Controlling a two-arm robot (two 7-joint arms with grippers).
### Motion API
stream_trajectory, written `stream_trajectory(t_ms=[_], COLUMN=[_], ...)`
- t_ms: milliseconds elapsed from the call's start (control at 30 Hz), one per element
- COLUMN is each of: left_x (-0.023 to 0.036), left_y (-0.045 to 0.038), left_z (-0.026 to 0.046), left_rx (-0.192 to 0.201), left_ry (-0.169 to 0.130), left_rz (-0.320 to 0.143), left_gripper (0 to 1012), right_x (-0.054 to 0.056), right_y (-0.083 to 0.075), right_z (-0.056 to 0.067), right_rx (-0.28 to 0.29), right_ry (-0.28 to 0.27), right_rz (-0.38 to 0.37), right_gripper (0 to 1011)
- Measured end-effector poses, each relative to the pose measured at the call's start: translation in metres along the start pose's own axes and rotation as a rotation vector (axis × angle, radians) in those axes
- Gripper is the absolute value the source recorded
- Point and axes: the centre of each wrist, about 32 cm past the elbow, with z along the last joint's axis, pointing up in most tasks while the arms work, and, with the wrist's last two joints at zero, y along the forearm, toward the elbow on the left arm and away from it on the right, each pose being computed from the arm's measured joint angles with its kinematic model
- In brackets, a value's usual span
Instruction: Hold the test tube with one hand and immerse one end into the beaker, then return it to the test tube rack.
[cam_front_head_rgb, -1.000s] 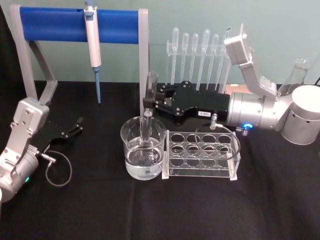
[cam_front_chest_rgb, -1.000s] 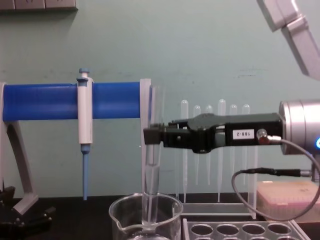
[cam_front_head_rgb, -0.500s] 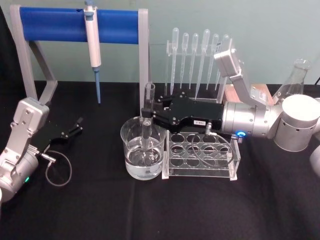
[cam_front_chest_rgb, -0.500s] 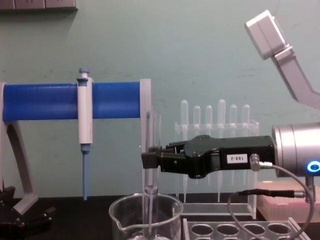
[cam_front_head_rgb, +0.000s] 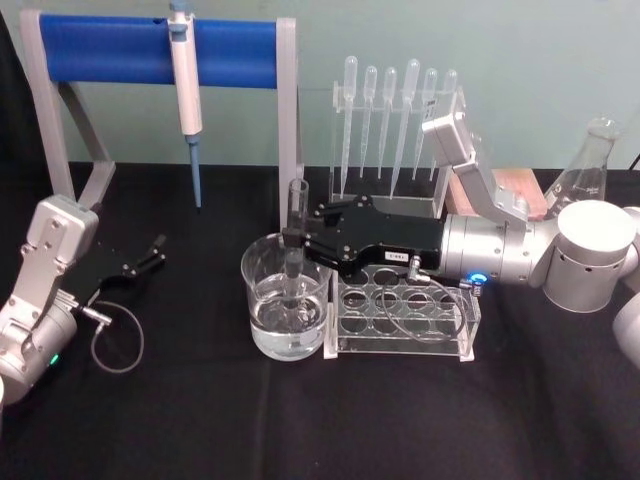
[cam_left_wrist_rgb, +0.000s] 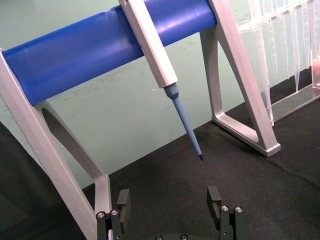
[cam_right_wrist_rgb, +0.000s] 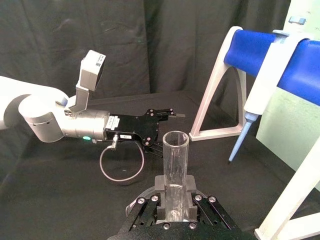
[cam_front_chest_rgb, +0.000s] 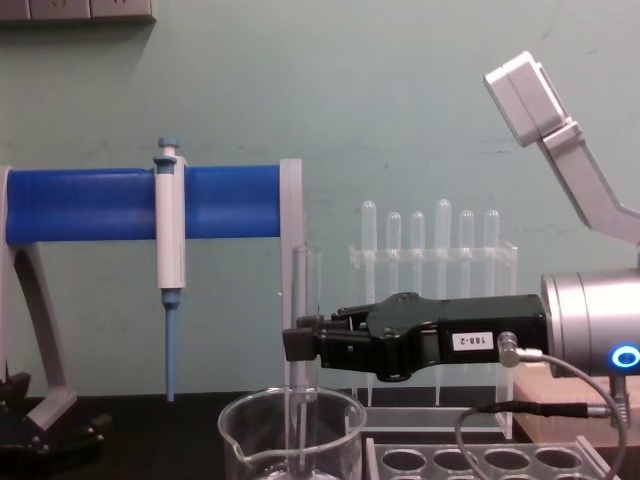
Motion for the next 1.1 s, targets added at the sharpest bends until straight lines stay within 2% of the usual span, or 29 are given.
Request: stream_trajectory(t_ms=[1100], left_x=[0.0000], left_y=[0.0000], left_z=[0.0000], left_rx=[0.000], left_ry=[0.000], left_rz=[0.000], left_gripper=[1000], right_x=[-0.0072], right_y=[0.0004], right_z=[-0.0017], right_rx=[-0.045], right_ry=[0.008], right_rz=[0.006], right_gripper=[225])
